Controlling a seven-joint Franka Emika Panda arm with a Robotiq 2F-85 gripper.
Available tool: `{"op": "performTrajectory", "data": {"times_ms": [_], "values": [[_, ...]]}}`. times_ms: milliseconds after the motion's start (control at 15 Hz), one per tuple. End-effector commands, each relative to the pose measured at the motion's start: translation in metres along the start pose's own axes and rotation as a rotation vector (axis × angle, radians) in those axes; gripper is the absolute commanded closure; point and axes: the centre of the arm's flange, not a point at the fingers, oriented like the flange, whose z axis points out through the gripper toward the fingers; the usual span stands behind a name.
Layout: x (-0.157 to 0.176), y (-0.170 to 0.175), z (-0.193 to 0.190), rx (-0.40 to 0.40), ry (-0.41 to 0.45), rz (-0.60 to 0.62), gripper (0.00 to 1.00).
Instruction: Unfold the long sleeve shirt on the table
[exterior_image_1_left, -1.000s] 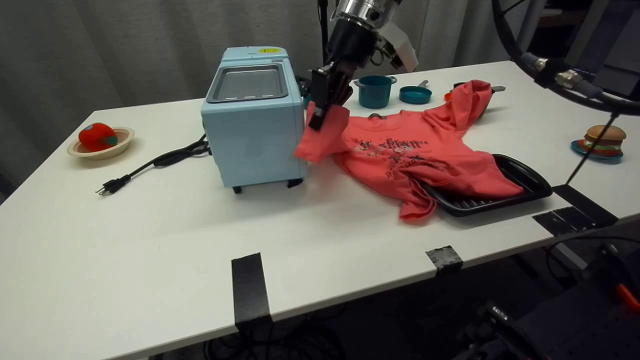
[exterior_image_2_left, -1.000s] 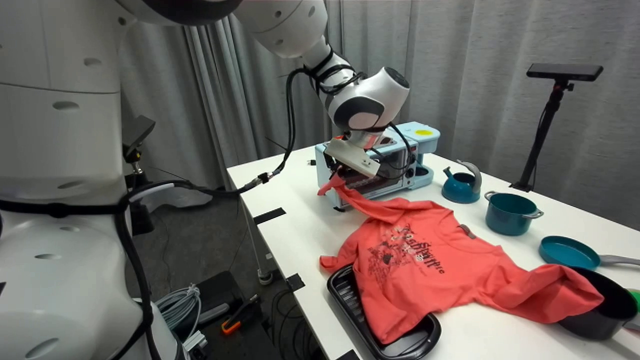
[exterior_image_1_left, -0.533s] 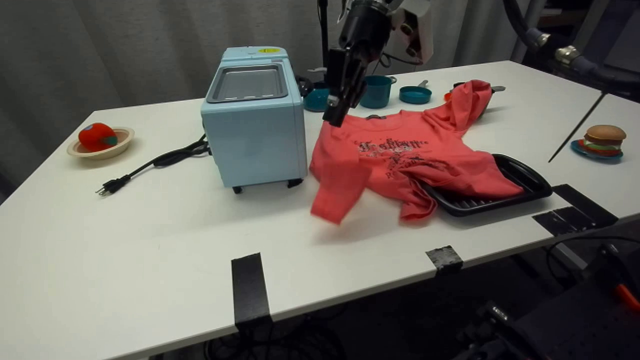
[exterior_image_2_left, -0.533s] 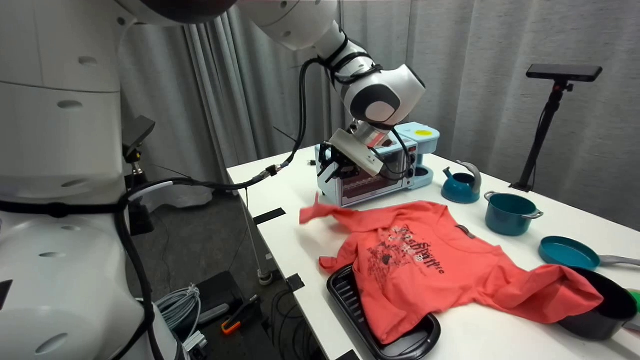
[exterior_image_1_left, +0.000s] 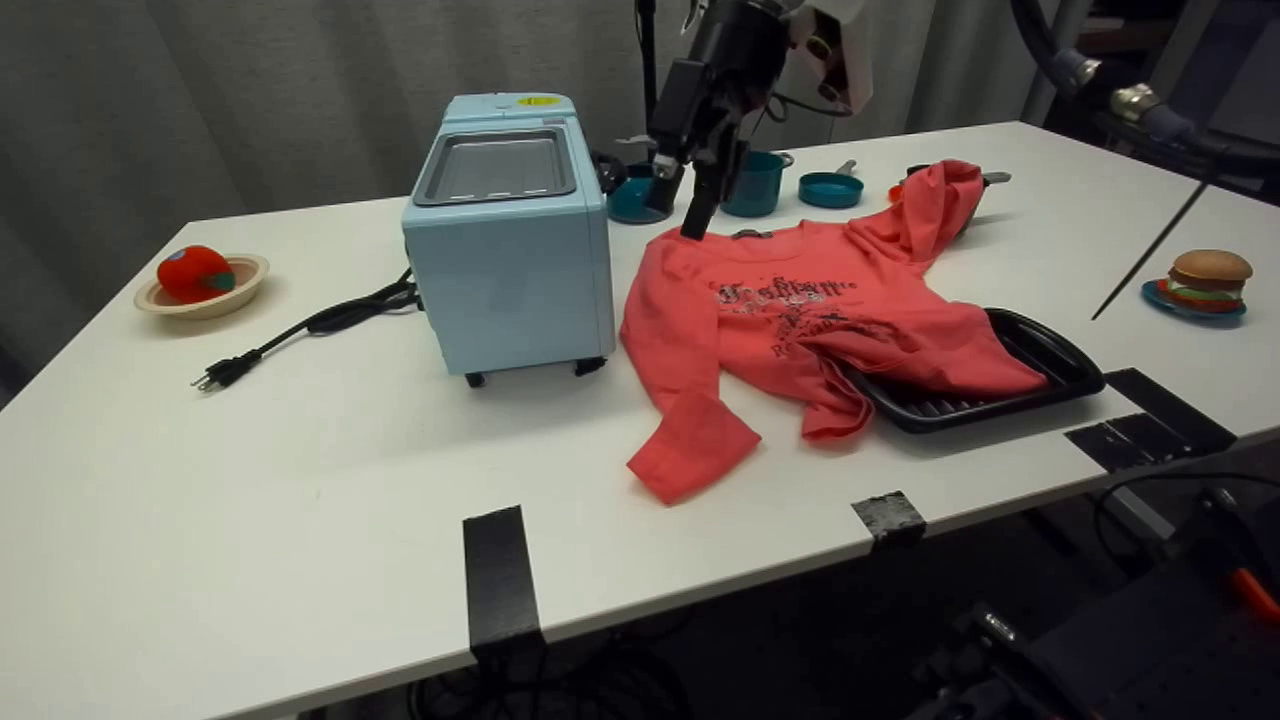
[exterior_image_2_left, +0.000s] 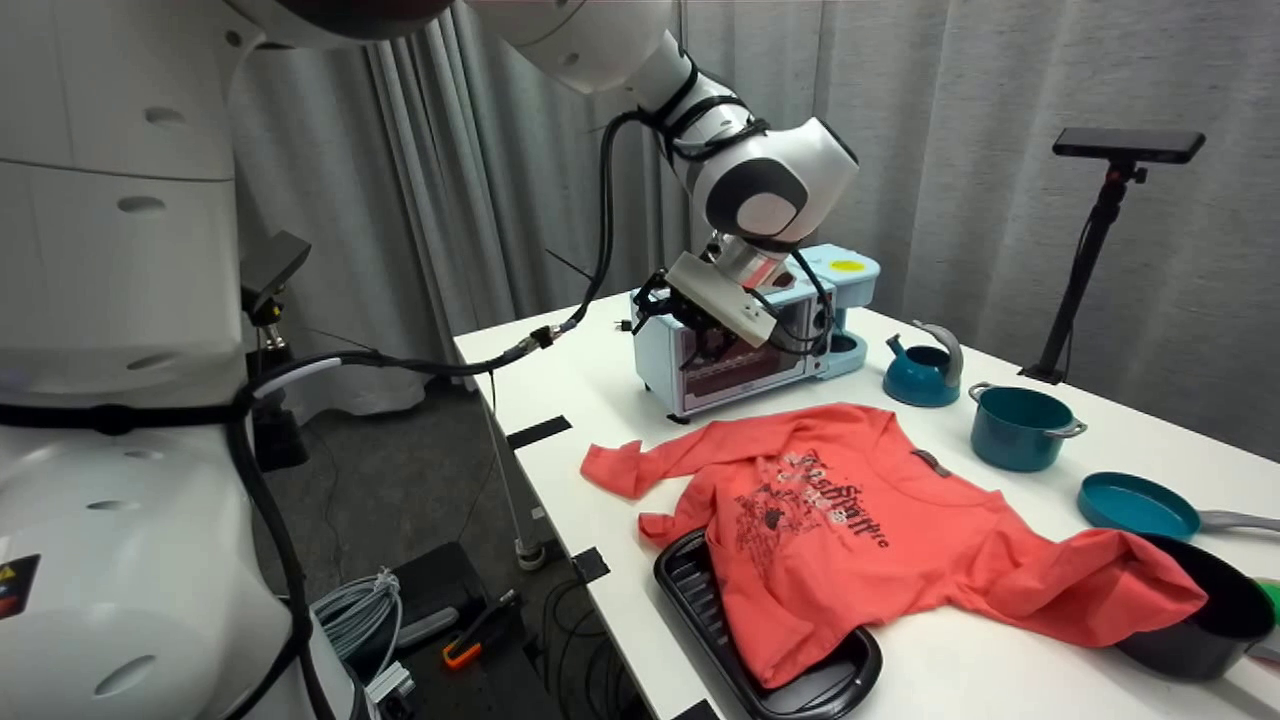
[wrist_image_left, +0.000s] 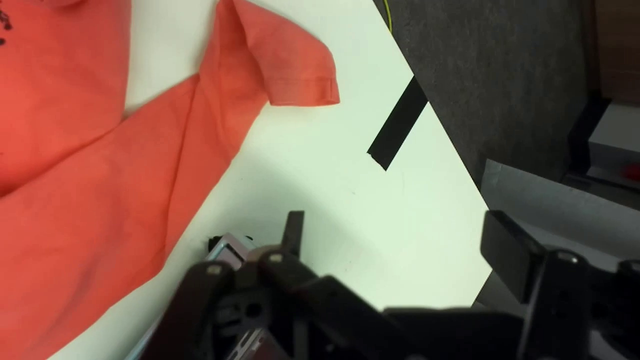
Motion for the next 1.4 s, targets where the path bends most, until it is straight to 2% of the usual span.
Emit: {"op": "performTrajectory", "data": {"times_ms": [0, 333, 733, 1133, 1333], "values": [[0.000, -0.010, -0.028, -0.096, 0.002, -0.007, 0.00], [-0.004, -0.021, -0.083, -0.305, 0.031, -0.030, 0.00], [-0.015, -0.049, -0.143, -0.550, 0.118, -0.047, 0.00], [-0.045, -0.061, -0.191, -0.712, 0.209, 0.032, 0.00], [-0.066, -0.060, -0.205, -0.780, 0.229, 0.087, 0.00]]}}
